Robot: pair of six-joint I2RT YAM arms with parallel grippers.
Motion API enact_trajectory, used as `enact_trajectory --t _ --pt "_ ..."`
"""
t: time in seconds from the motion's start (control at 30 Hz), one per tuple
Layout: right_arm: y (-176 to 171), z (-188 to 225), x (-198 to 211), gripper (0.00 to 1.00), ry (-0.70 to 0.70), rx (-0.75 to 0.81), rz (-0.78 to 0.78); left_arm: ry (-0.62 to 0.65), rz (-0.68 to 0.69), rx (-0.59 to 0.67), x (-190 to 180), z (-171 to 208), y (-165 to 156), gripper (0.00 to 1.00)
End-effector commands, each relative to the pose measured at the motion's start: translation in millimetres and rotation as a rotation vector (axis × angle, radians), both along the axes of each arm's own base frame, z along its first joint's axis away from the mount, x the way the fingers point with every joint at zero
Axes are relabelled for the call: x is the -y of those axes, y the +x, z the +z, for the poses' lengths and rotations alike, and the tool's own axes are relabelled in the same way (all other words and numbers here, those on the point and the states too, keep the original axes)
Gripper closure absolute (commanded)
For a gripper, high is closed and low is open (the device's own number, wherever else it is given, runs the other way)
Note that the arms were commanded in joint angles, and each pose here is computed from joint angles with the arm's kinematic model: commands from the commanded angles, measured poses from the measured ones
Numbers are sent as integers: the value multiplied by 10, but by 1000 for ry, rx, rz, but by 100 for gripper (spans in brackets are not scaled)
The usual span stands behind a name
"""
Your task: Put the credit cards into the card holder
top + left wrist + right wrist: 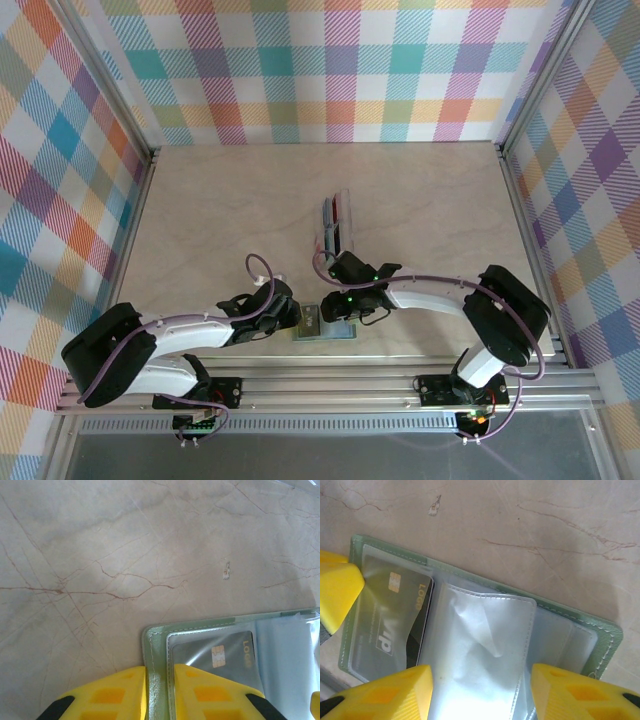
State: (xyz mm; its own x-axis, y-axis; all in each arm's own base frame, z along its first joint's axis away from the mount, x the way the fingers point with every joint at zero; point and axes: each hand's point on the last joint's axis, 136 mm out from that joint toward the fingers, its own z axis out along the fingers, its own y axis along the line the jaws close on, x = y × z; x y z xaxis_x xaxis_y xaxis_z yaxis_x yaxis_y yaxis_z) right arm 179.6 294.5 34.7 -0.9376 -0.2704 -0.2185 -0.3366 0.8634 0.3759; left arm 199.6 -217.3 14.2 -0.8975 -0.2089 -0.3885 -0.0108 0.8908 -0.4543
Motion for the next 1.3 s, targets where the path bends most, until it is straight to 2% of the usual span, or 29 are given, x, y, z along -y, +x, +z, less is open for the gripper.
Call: enact_trajectory --t 0.0,0.27,0.87,1.27 --pt "-15 76 -128 45 43 -9 26 35 -37 -87 -63 -253 -199 79" --pt "7 222 -151 48 70 23 31 42 -33 -91 -80 -280 -203 79" --pt "-142 452 -699 47 331 -68 147 8 -46 -97 16 -213 -190 79" --pt "-213 335 -892 40 421 -137 181 -10 -18 -82 -94 -27 -163 69"
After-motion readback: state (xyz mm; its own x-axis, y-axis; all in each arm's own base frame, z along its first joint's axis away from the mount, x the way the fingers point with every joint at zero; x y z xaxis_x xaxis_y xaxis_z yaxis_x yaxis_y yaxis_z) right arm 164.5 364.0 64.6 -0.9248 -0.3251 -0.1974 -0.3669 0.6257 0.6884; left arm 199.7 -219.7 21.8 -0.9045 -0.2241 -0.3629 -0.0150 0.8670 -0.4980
